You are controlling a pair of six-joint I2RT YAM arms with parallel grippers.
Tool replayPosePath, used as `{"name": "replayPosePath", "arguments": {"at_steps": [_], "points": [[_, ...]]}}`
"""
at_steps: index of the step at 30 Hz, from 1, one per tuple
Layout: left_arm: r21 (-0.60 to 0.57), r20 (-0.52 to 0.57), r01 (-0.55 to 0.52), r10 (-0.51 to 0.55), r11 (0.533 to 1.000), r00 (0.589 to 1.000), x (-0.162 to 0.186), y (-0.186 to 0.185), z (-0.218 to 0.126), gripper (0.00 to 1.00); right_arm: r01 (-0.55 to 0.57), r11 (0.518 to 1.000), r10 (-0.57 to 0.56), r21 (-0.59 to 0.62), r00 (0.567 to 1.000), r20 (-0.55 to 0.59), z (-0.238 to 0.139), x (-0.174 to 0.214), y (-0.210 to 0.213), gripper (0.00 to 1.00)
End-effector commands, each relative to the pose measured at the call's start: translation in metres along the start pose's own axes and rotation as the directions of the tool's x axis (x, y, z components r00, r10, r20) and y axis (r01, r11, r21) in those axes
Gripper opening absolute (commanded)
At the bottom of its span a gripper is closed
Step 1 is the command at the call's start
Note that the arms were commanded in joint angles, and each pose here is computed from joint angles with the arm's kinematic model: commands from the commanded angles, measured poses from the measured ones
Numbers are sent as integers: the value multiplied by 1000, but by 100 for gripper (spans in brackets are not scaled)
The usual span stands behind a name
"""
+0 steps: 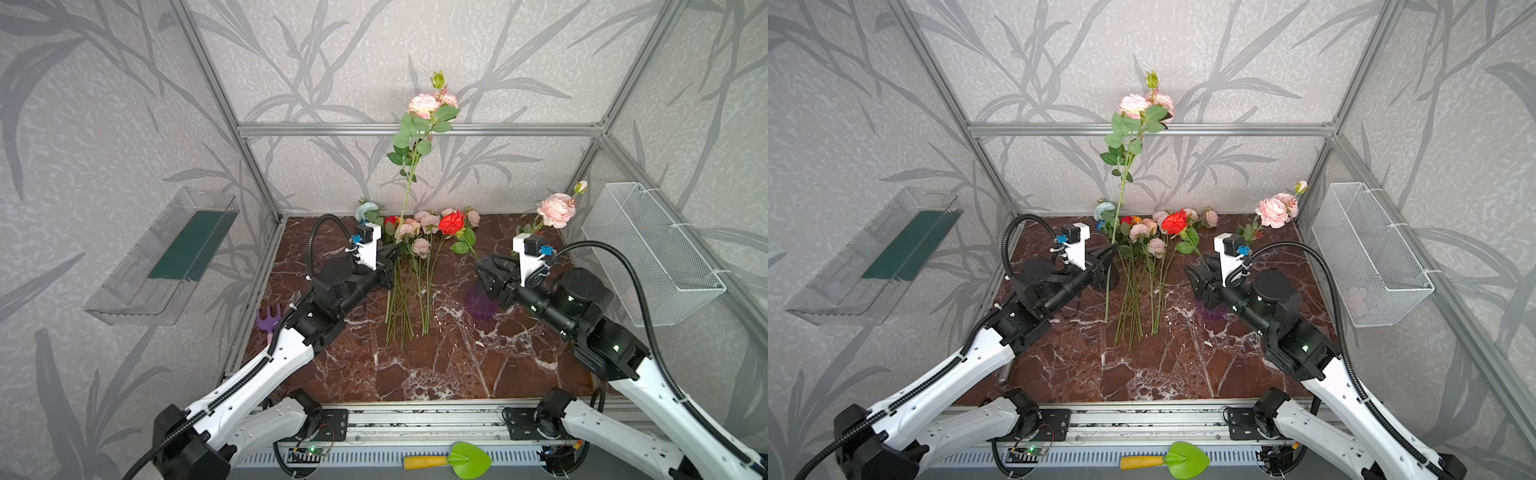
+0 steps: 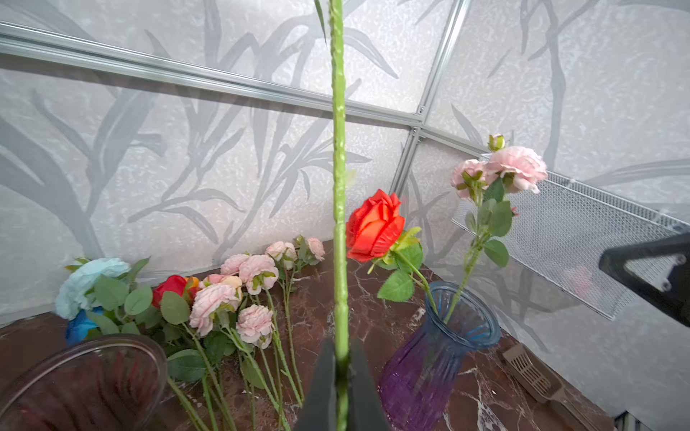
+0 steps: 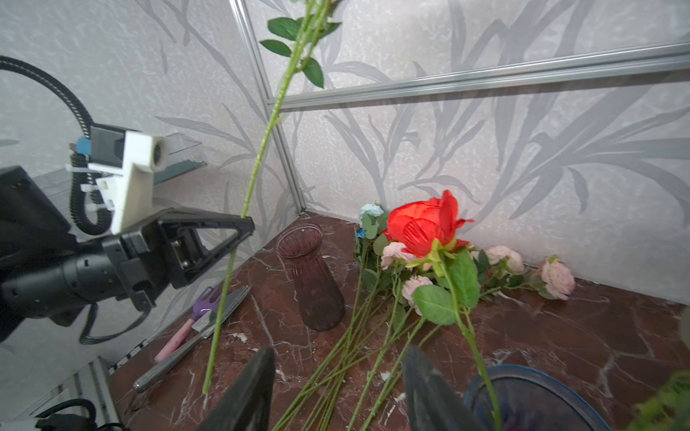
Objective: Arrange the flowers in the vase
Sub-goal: 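Grasp the pink rose stem with the right gripper above the left gripper, then raise the pink rose with the right gripper while the left gripper opens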
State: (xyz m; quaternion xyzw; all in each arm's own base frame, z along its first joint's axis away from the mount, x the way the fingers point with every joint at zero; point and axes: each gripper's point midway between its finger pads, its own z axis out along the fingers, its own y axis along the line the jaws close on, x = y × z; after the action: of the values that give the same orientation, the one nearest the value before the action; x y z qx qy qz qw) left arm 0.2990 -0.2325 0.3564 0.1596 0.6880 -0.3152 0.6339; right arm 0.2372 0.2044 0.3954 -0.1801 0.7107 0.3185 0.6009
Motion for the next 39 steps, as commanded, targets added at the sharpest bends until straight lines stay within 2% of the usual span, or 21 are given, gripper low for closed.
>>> {"name": "replayPosePath", "arguments": {"at_steps": [1,6,11,17,26,30,37,39], "points": [[106,120,-46,33,993,992,-24,-27,-12,0,-47,984,58,-171,996,62,11,-35,34,56],[130,116,-74,59,989,991,-10,-45,-19,0,-116,967,134,-226,989,67,42,-48,42,58],[170,101,-90,73,981,992,-1,-62,-20,0,-158,962,180,-225,981,80,66,-55,40,59],[172,82,-110,97,979,992,6,-68,-19,0,-171,951,197,-258,977,78,73,-61,46,55],[174,78,-113,100,978,992,8,-70,-18,0,-181,946,208,-270,976,72,78,-61,48,39],[176,69,-119,108,977,992,10,-70,-18,0,-195,931,219,-309,975,45,84,-60,55,35],[159,75,-129,119,979,990,8,-68,-20,0,-200,905,233,-375,971,44,80,-66,67,10],[157,74,-130,120,979,990,8,-68,-19,0,-200,904,234,-379,971,46,78,-67,67,6]]}}
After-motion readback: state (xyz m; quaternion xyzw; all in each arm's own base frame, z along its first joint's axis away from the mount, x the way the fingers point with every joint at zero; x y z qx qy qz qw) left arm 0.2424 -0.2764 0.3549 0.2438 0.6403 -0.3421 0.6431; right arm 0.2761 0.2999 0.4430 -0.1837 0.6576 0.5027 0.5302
